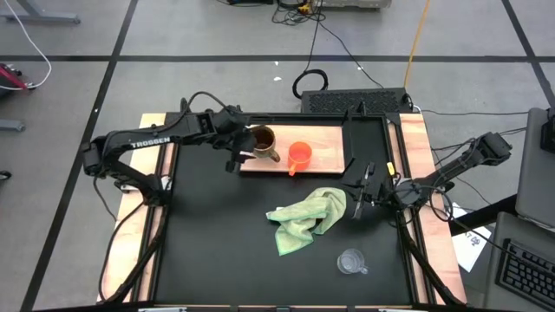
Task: Stack small to large cups/mugs on shelf
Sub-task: Adjust the green mug
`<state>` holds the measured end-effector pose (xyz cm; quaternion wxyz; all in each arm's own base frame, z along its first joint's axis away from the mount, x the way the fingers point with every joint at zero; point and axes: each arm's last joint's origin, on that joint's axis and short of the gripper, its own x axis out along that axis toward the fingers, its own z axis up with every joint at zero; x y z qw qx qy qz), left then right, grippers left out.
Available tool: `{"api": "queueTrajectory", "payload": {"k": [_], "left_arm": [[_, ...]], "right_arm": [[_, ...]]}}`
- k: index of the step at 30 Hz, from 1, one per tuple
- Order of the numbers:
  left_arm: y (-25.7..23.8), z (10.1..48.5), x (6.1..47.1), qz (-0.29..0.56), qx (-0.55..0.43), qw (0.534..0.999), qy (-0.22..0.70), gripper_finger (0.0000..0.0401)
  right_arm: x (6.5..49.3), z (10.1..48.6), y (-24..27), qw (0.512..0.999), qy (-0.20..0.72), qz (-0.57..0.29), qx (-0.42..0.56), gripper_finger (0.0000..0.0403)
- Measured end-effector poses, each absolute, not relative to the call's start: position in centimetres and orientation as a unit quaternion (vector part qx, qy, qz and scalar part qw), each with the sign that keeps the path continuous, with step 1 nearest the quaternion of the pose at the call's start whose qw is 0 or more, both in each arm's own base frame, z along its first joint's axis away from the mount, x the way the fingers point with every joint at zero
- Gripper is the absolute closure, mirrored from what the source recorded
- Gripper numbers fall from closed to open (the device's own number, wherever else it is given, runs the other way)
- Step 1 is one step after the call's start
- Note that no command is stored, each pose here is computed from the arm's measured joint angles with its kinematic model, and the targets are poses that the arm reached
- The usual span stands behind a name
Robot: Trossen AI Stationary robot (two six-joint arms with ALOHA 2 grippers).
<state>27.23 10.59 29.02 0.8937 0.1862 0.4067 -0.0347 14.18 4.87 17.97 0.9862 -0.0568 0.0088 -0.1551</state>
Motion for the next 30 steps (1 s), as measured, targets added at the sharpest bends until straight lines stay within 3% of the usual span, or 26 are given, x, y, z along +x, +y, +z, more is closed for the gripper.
{"api": "queueTrajectory", "payload": {"k": [19, 22, 30], "left_arm": [[12.6, 25.4, 28.9, -0.038, 0.207, 0.859, 0.466, 0.0184], [12.8, 25.4, 28.8, -0.037, 0.207, 0.859, 0.468, 0.0215], [12.9, 25.4, 28.7, -0.035, 0.208, 0.857, 0.470, 0.0344]], "right_arm": [[14.2, 18.0, 4.9, 0.987, 0.004, -0.155, -0.044, 0.0403], [14.2, 18.0, 4.9, 0.987, 0.004, -0.155, -0.042, 0.0403], [14.2, 18.0, 4.9, 0.987, 0.004, -0.155, -0.042, 0.0403]]}}
